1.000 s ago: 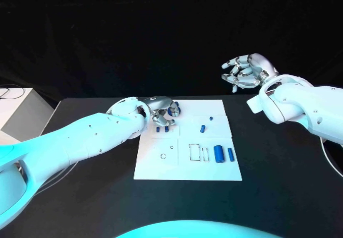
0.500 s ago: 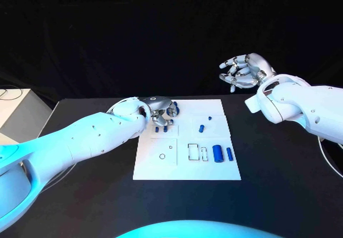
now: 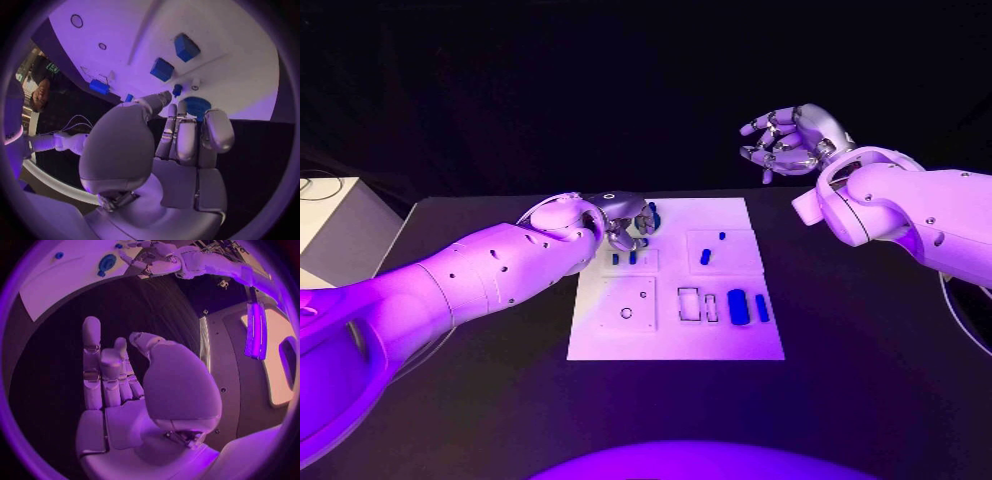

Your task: Assemble the parts on the task board

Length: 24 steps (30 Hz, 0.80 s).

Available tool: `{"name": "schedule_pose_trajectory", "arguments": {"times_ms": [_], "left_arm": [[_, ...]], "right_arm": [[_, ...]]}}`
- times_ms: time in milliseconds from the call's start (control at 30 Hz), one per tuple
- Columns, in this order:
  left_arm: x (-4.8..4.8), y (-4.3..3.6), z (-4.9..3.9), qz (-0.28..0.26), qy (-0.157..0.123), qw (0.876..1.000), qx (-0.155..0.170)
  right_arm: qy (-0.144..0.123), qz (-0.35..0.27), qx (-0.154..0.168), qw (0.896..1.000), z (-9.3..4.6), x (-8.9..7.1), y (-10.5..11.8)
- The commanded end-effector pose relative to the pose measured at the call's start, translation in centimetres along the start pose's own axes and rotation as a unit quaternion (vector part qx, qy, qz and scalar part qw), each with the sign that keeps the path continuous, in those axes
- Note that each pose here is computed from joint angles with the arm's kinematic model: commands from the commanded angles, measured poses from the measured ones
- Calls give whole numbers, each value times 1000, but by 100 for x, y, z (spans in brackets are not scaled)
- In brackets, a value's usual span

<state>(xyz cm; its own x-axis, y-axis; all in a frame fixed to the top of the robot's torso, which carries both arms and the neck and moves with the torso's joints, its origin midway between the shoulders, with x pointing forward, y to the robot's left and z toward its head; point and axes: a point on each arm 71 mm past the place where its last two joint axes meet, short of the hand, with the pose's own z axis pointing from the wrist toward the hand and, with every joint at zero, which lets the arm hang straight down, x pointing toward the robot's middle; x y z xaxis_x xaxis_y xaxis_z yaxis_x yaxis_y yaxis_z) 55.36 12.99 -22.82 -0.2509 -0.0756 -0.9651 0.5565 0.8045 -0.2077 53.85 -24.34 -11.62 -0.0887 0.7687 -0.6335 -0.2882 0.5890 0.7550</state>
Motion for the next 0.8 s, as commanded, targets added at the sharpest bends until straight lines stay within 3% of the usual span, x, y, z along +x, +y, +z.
{"name": "schedule_pose_trajectory", "arguments": {"times_ms": [33,800], "left_arm": [[22,-19,24,2,18,1000,-4],[80,-6,91,1,42,999,-33]], "right_arm": [[1,-3,-8,1000,-10,-1,14],[4,-1,-9,1000,-23,12,31]]}}
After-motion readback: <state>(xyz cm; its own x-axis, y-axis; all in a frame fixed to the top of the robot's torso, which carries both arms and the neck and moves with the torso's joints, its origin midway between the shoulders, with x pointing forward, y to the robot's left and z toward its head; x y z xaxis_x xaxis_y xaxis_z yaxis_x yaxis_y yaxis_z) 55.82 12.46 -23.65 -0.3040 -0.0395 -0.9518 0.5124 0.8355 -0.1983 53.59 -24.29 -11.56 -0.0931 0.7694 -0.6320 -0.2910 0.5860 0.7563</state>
